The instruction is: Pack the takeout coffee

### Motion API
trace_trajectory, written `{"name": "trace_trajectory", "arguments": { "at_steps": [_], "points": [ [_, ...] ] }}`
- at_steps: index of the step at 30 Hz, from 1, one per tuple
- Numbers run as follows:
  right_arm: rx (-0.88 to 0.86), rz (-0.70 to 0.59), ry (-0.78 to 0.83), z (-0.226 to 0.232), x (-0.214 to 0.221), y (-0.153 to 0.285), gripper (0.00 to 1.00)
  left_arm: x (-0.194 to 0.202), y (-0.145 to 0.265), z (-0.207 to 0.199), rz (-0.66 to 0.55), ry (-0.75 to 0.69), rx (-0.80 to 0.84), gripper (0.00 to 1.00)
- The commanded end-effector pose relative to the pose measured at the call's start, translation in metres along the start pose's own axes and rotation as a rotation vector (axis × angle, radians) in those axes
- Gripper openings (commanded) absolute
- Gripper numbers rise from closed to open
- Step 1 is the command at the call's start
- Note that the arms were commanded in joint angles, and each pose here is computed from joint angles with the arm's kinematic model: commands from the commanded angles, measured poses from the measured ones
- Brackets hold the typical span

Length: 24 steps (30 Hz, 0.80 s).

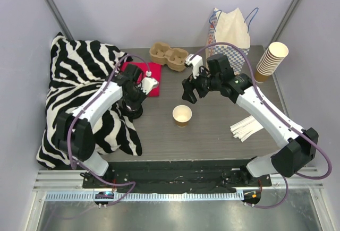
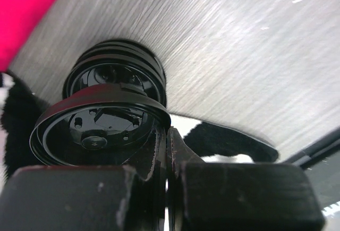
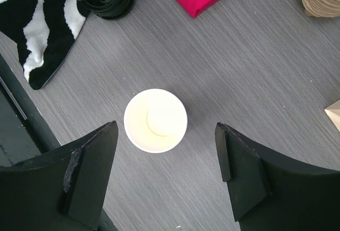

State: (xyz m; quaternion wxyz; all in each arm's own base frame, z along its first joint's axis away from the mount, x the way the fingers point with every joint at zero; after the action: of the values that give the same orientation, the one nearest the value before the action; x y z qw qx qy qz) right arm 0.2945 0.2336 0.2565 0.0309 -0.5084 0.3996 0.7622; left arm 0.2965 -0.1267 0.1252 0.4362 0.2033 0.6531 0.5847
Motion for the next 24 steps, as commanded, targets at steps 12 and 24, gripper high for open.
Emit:
{"name": "trace_trajectory", "arguments": {
  "at_steps": [12, 24],
  "points": [
    [-0.234, -0.15, -0.501, 0.019, -0.077, -0.018, 0.84, -0.062, 0.122, -0.075, -0.426, -0.305, 0.018, 0.0],
    [-0.382, -0.11, -0.61, 0.047, -0.07, -0.036, 0.85, -0.098, 0.121, -0.1, -0.448, -0.38, 0.045, 0.0]
  ]
}}
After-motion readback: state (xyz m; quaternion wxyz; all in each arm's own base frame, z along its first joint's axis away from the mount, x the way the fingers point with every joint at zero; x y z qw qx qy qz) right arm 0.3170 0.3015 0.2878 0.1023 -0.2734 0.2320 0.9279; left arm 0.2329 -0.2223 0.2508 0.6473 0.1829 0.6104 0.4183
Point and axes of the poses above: each gripper's point midway between its finger pads, its own y axis back along the fingers, its own z axis along the line the jaws close on, x = y × z, the point moved 2 cm from there along y, back along the fingers, and after that the axes turned 7 degrees about -y, right-handed, at the moved point
